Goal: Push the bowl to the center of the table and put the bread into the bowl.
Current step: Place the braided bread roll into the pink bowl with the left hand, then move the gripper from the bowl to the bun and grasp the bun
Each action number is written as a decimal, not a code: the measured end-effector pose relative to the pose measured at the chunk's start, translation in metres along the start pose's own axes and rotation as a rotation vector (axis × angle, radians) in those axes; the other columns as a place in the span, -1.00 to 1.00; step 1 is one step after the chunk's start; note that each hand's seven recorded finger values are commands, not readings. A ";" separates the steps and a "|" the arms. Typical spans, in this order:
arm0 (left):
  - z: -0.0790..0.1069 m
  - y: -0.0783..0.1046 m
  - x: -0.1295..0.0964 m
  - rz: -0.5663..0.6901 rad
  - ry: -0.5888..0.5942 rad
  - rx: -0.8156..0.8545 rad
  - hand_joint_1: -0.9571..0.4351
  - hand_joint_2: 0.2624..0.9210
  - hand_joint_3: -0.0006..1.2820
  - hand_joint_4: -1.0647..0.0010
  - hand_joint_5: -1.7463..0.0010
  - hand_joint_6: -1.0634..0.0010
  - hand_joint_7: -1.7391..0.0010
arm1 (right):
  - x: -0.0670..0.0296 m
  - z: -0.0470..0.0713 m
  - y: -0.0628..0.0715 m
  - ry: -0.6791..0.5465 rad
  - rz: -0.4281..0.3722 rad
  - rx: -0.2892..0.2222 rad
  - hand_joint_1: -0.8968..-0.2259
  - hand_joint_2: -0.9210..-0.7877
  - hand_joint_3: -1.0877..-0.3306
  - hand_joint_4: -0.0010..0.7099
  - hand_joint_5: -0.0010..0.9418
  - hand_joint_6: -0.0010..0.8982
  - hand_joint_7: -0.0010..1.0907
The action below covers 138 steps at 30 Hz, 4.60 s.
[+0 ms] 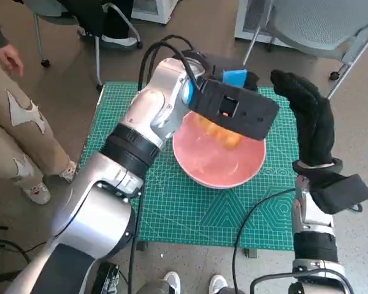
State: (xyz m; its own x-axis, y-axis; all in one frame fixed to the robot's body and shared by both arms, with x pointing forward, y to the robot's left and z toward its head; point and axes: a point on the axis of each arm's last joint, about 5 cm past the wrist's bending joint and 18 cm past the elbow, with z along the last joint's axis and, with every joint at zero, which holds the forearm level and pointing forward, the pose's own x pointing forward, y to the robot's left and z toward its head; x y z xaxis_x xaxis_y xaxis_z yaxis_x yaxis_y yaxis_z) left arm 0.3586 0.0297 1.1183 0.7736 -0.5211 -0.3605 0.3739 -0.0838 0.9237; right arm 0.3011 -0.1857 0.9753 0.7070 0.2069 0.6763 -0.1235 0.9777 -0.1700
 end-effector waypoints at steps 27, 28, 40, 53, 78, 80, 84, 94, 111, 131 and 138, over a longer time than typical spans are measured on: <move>-0.027 0.010 -0.032 0.152 0.027 0.045 -0.41 0.37 -0.99 1.00 1.00 0.75 0.99 | 0.0010 -0.002 0.002 0.002 0.022 0.022 -0.40 -1.00 -0.36 -0.54 -1.00 -0.98 -0.19; -0.031 0.011 -0.038 0.165 0.035 0.041 -0.37 0.33 -0.99 1.00 1.00 0.74 0.99 | 0.0012 -0.001 0.002 0.002 0.022 0.023 -0.41 -1.00 -0.37 -0.54 -1.00 -0.98 -0.19; -0.072 -0.002 -0.100 0.329 0.197 -0.012 0.08 0.16 -1.00 1.00 1.00 0.78 1.00 | 0.0083 0.001 0.008 -0.014 0.047 0.042 -0.44 -1.00 -0.37 -0.55 -1.00 -1.00 -0.18; -0.103 -0.049 -0.132 0.287 0.283 -0.051 0.27 0.21 -0.99 1.00 1.00 0.79 1.00 | 0.0153 -0.002 0.016 -0.011 0.097 0.103 -0.39 -1.00 -0.37 -0.56 -1.00 -1.00 -0.18; -0.115 -0.069 -0.116 0.161 0.332 -0.050 -0.01 0.15 -1.00 1.00 1.00 0.80 1.00 | 0.0177 -0.003 0.013 -0.014 0.130 0.098 -0.33 -1.00 -0.42 -0.59 -1.00 -1.00 -0.19; -0.117 -0.071 -0.114 0.152 0.339 -0.053 0.02 0.14 -1.00 1.00 1.00 0.80 1.00 | 0.0177 -0.003 0.013 -0.014 0.131 0.098 -0.34 -1.00 -0.42 -0.59 -1.00 -1.00 -0.20; -0.121 -0.075 -0.109 0.139 0.352 -0.061 0.03 0.14 -1.00 1.00 1.00 0.80 1.00 | 0.0177 -0.003 0.012 -0.015 0.129 0.097 -0.36 -1.00 -0.42 -0.59 -1.00 -1.00 -0.20; -0.127 -0.088 -0.089 0.076 0.385 -0.091 0.06 0.13 -1.00 1.00 1.00 0.81 1.00 | 0.0177 -0.003 0.012 -0.015 0.128 0.095 -0.36 -1.00 -0.42 -0.59 -1.00 -1.00 -0.20; -0.139 -0.097 -0.057 -0.083 0.501 -0.079 0.03 0.13 -1.00 1.00 1.00 0.82 1.00 | 0.0179 -0.002 0.009 -0.015 0.124 0.088 -0.38 -1.00 -0.42 -0.58 -0.99 -1.00 -0.20; -0.141 -0.107 -0.031 -0.194 0.599 -0.105 0.03 0.14 -1.00 1.00 1.00 0.83 1.00 | 0.0178 -0.003 0.008 -0.010 0.121 0.088 -0.39 -1.00 -0.41 -0.58 -1.00 -1.00 -0.20; -0.139 -0.111 -0.026 -0.225 0.620 -0.105 0.00 0.16 -0.99 1.00 1.00 0.85 1.00 | 0.0181 -0.002 0.007 -0.011 0.120 0.085 -0.38 -1.00 -0.42 -0.58 -1.00 -1.00 -0.20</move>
State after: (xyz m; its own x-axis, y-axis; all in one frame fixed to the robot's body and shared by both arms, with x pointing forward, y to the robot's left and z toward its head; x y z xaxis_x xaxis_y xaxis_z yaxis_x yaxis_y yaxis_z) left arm 0.3684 0.1710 1.0072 0.8100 0.0865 -0.5801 0.5843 -0.0342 0.8108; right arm 0.3144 -0.1751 0.9850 0.6761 0.3229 0.6623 -0.2659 0.9452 -0.1894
